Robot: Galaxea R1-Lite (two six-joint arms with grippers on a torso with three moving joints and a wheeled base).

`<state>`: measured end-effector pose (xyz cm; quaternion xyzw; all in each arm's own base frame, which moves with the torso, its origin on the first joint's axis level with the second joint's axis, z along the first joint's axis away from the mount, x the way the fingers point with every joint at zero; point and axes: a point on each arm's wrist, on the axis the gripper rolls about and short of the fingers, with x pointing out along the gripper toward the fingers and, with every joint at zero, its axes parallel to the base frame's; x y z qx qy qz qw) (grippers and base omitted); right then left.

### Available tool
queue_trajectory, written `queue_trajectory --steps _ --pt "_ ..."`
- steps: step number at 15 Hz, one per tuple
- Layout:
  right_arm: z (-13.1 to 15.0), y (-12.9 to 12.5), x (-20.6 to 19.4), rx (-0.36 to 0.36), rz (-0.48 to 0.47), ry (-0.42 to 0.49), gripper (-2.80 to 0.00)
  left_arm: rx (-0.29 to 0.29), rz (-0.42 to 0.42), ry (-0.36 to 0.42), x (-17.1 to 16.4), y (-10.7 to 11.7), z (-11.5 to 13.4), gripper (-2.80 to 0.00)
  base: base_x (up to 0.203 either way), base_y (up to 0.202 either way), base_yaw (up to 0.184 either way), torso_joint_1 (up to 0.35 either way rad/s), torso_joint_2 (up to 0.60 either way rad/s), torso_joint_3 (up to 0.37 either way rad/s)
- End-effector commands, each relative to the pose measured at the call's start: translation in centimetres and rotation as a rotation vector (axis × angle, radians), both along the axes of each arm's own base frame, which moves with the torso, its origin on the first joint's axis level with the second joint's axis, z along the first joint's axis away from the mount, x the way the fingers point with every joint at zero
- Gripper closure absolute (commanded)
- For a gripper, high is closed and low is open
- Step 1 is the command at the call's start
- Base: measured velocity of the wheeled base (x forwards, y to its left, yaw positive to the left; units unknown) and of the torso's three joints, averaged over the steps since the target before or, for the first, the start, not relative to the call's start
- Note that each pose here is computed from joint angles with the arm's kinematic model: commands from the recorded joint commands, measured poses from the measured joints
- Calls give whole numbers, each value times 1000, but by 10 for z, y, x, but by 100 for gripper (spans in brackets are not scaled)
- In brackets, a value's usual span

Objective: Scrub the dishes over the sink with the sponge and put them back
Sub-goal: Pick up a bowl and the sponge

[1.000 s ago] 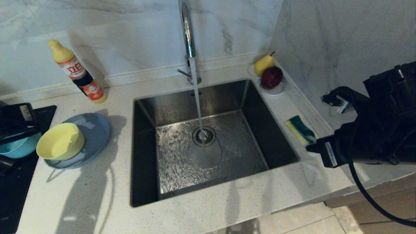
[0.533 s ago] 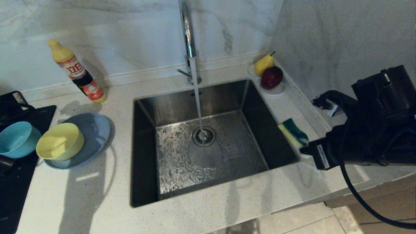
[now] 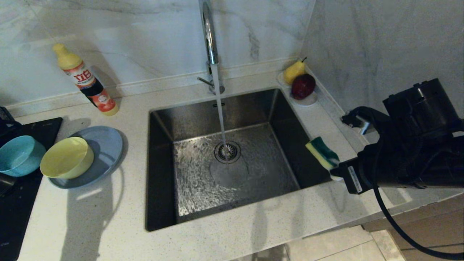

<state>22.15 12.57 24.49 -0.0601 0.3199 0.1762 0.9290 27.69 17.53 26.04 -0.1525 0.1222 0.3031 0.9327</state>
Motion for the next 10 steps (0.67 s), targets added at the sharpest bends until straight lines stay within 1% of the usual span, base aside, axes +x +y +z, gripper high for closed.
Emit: queue_trajectory --steps 1,2,5,7,8,9,10 --pt "0 0 -1 -1 0 1 0 -1 -3 0 -4 11 -1 0 0 0 0 0 0 0" --pt "-1 0 0 -3 1 3 0 0 -17 2 -5 13 -2 0 0 0 0 0 0 0" --pt "-1 2 -1 -6 9 4 0 -10 4 24 0 28 -12 0 0 0 0 0 0 0" --pt "-2 2 -1 -6 12 5 0 -22 13 40 3 34 -19 0 0 0 0 0 0 0" --pt "-1 2 0 -5 12 3 0 -26 17 45 5 36 -20 -35 0 0 0 0 0 0" --pt "-2 2 -1 -6 12 4 0 -29 27 50 8 39 -23 -280 0 0 0 0 0 0" --pt "-1 2 -1 -7 12 2 0 -28 52 58 12 43 -26 -280 0 0 0 0 0 0"
